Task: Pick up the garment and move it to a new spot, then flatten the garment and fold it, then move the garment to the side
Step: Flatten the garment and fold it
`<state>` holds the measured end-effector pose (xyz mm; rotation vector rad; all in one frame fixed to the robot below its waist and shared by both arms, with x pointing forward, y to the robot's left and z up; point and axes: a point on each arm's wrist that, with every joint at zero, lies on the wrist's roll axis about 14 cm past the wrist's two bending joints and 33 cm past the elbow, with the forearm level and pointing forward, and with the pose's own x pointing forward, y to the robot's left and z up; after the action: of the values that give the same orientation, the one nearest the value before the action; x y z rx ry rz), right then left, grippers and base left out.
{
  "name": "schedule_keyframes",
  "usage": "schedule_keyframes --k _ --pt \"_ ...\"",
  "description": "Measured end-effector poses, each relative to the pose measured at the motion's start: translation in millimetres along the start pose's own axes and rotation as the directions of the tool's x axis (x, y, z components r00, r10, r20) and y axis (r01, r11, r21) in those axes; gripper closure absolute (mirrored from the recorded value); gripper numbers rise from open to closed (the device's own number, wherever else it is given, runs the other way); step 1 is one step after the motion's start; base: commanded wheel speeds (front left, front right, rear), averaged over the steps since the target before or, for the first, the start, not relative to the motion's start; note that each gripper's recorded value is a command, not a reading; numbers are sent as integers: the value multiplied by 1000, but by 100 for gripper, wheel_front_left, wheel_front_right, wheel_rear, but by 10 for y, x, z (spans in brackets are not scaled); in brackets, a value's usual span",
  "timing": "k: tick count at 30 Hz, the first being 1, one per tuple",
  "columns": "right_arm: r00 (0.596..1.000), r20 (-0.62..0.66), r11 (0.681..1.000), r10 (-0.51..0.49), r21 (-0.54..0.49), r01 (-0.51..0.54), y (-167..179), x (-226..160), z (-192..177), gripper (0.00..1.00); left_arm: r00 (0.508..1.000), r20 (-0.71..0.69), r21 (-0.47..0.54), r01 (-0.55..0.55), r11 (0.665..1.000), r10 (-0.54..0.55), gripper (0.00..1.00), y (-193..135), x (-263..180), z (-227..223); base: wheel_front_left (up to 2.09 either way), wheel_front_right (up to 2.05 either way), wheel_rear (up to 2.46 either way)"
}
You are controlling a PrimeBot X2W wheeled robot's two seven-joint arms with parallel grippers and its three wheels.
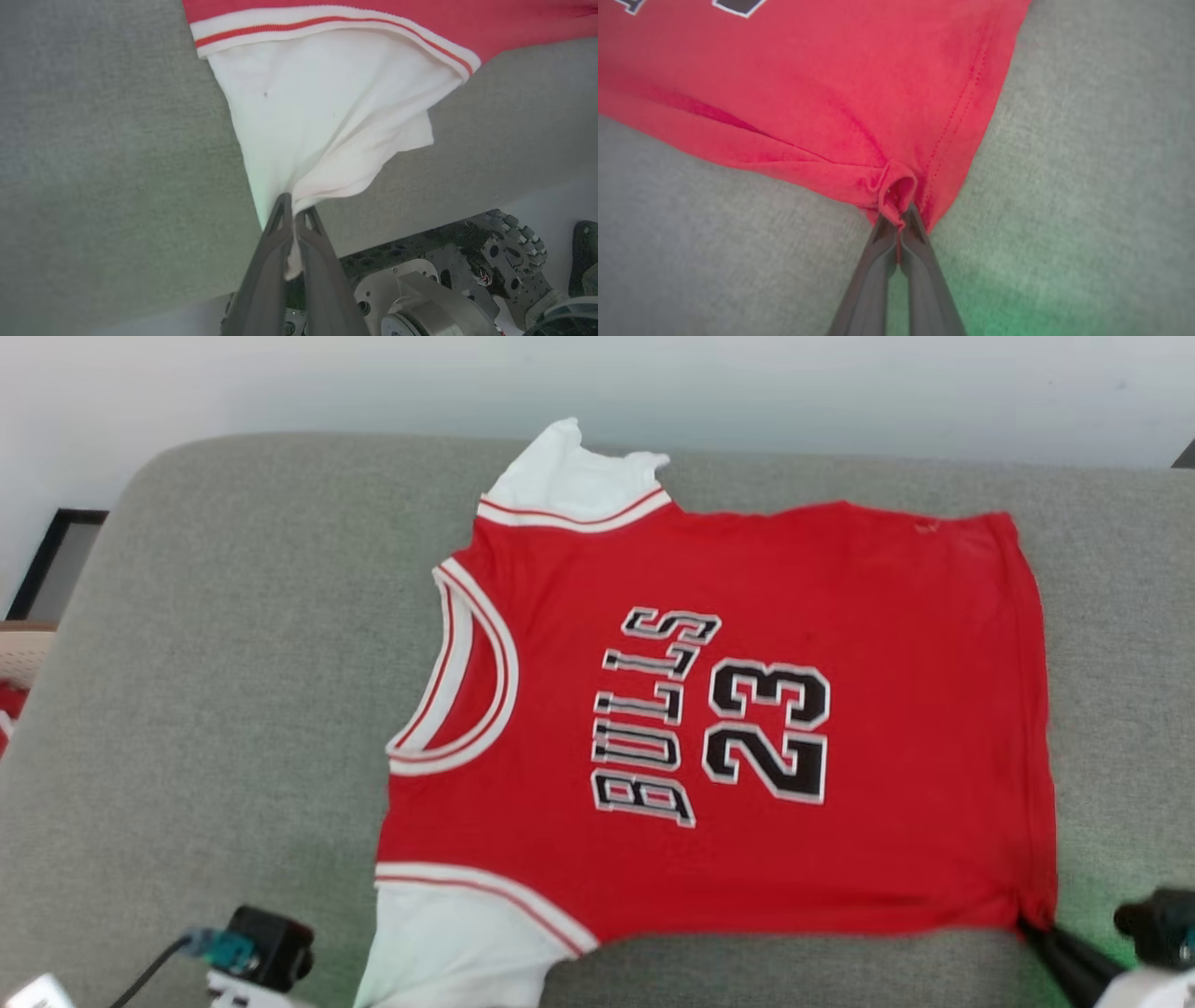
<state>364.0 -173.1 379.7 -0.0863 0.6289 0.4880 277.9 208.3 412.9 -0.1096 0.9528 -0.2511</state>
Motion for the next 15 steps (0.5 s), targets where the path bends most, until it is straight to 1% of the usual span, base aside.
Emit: schedule_keyframes --k 3,6,10,15 --pt "1000 -22 999 -4 32 5 100 -112 -70 100 1000 -10 -12 -12 1000 12 100 1 -55 -17 0 0 0" --pt "1000 -16 999 -27 28 28 100 -177 19 100 999 49 34 -23 999 21 100 22 -92 207 0 0 0" --pt "999 27 999 -46 -4 47 62 -198 303 100 988 155 166 -39 985 14 100 28 -134 719 0 0 0" --pt "993 89 994 -75 -70 82 -102 -116 719 100 965 260 335 -59 940 -32 100 -40 -134 1388 0 0 0"
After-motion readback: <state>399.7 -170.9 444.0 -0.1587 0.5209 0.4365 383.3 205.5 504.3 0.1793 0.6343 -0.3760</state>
